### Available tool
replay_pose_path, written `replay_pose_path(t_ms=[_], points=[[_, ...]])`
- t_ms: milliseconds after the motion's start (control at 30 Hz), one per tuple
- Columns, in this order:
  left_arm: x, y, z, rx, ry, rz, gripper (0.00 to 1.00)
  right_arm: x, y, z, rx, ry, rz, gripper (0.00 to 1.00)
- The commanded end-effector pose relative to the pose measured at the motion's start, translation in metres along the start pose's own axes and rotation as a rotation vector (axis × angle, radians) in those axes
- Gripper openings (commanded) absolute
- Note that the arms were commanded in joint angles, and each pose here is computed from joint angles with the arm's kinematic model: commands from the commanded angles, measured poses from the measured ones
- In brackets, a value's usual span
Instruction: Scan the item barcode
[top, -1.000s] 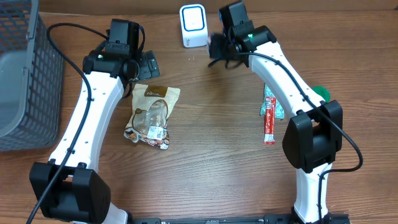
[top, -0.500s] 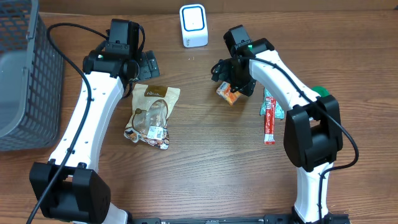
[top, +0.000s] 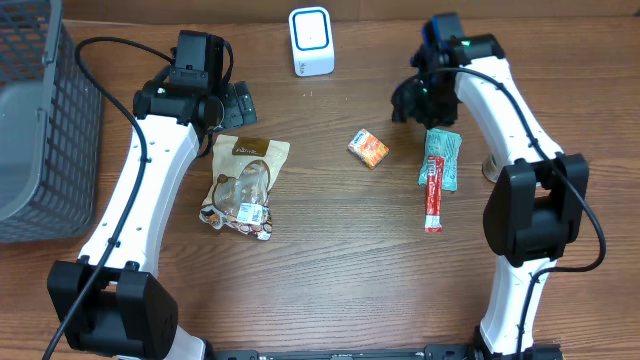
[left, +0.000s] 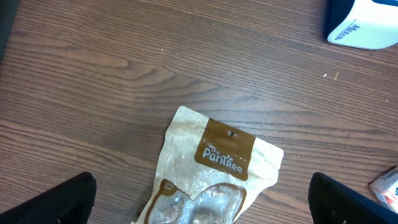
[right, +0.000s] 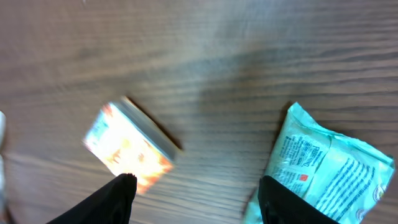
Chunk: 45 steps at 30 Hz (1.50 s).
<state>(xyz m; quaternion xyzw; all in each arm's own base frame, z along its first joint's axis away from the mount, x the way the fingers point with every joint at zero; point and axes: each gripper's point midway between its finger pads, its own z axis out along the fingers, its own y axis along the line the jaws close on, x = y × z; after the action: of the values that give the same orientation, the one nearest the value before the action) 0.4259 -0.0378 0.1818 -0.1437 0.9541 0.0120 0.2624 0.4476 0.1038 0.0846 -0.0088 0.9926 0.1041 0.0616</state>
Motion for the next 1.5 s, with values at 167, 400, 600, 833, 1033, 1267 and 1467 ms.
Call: replay_pose_path(t_ms=[167,400,600,833,1033,1267,1467], points=[[-0.006,0.000,-0.003,-0.001,-0.017,-0.011,1.00,0.043,0.046,0.057,-0.283,0.052,-0.362,0.66],[-0.006,0.000,-0.003,-0.001,-0.017,-0.011,1.00,0.031,0.046,0.074,-0.277,-0.034,-0.396,0.46],[-0.006,0.000,-0.003,-0.001,-0.017,-0.011,1.00,0.023,0.051,0.069,-0.283,-0.050,-0.336,0.04],[-0.006,0.000,-0.003,-0.001,-0.017,-0.011,1.00,-0.061,0.091,0.000,-0.040,-0.374,-0.344,0.04],[-0.006,0.000,-0.003,-0.001,-0.017,-0.011,1.00,-0.121,0.126,-0.055,0.338,-0.807,-0.311,0.04],[-0.006,0.000,-0.003,-0.001,-0.017,-0.011,1.00,-0.150,0.140,-0.044,0.459,-1.006,-0.268,0.04],[-0.006,0.000,-0.003,-0.001,-0.017,-0.011,1.00,-0.170,0.126,-0.002,0.448,-1.055,-0.230,0.04]])
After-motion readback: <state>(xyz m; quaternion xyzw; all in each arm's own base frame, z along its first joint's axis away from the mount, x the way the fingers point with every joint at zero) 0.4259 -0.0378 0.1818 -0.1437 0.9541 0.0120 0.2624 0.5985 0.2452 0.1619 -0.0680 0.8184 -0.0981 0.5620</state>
